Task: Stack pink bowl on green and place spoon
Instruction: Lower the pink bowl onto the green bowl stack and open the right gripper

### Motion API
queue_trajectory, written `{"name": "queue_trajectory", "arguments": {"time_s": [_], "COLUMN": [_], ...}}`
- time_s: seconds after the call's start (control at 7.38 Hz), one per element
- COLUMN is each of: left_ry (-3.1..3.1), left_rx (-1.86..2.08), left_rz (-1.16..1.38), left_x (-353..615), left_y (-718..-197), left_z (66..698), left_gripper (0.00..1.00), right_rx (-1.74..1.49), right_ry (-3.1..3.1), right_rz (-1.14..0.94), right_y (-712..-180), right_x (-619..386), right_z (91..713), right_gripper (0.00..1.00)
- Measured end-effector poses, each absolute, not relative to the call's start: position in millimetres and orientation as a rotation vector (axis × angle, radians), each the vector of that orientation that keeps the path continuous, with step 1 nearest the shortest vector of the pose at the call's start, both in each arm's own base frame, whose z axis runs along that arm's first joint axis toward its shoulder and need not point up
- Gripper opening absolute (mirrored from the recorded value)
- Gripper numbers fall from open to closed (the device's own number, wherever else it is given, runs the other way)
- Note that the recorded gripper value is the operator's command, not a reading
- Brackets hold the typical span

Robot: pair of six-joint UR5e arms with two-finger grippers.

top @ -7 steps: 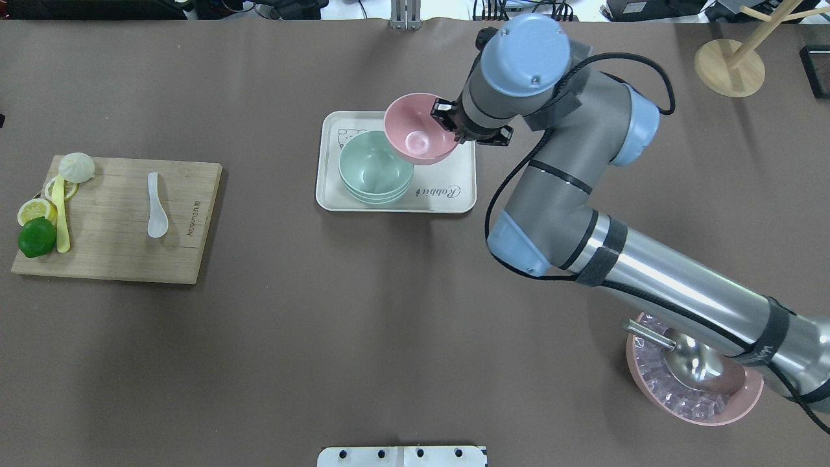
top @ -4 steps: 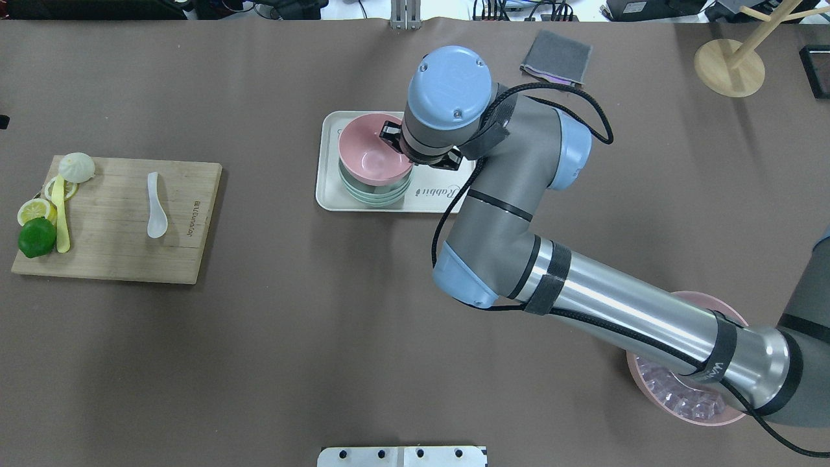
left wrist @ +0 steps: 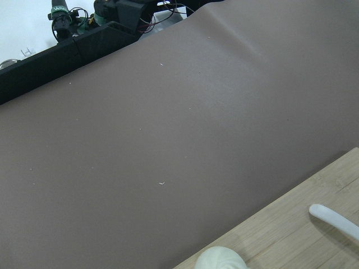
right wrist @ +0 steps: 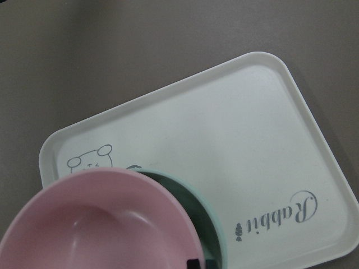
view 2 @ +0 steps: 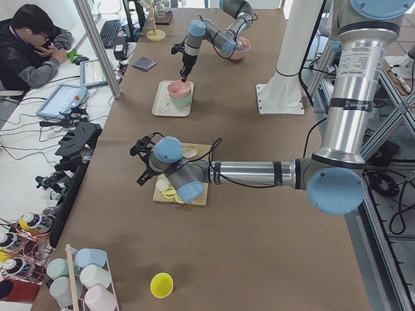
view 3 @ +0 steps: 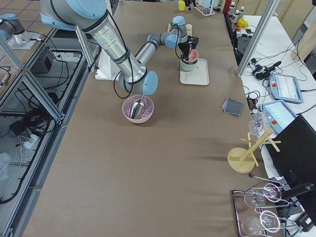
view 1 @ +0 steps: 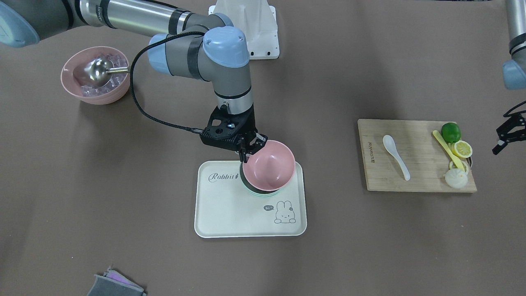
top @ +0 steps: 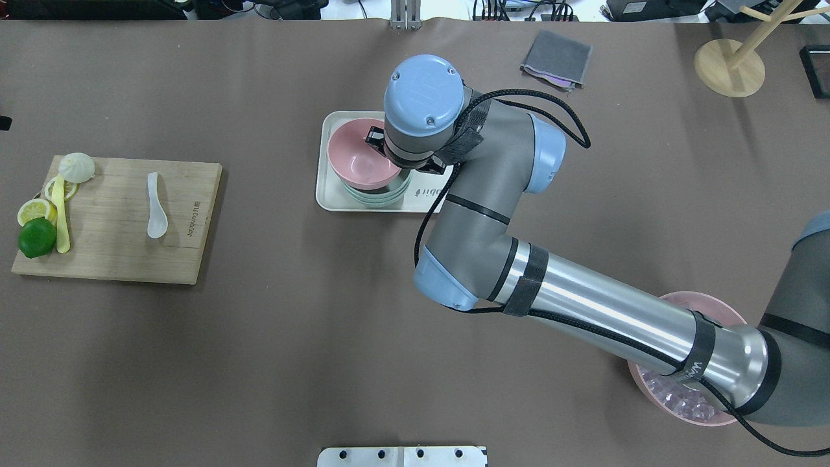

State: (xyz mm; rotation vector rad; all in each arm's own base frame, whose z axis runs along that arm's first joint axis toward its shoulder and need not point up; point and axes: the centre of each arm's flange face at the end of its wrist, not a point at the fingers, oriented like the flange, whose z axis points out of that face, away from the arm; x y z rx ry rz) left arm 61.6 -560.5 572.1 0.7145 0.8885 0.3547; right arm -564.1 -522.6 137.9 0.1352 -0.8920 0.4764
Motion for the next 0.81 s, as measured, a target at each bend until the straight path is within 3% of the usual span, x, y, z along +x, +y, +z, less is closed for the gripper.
{"name": "queue_trajectory", "arguments": {"time_s": [0.81], "left_ry": [0.892], "left_rx": [0.709], "left_rz": [0.36], "left_x": [65.4], "left_y": [-559.6], "left_z": [572.8], "left_gripper": [0.98], "right_rx": [0.127], "right_ry": [-0.867], "right_rz": [0.469], "right_y": [-521.6], "right_x": [-572.0], "right_z": [149.1], "right_gripper": [0.0]}}
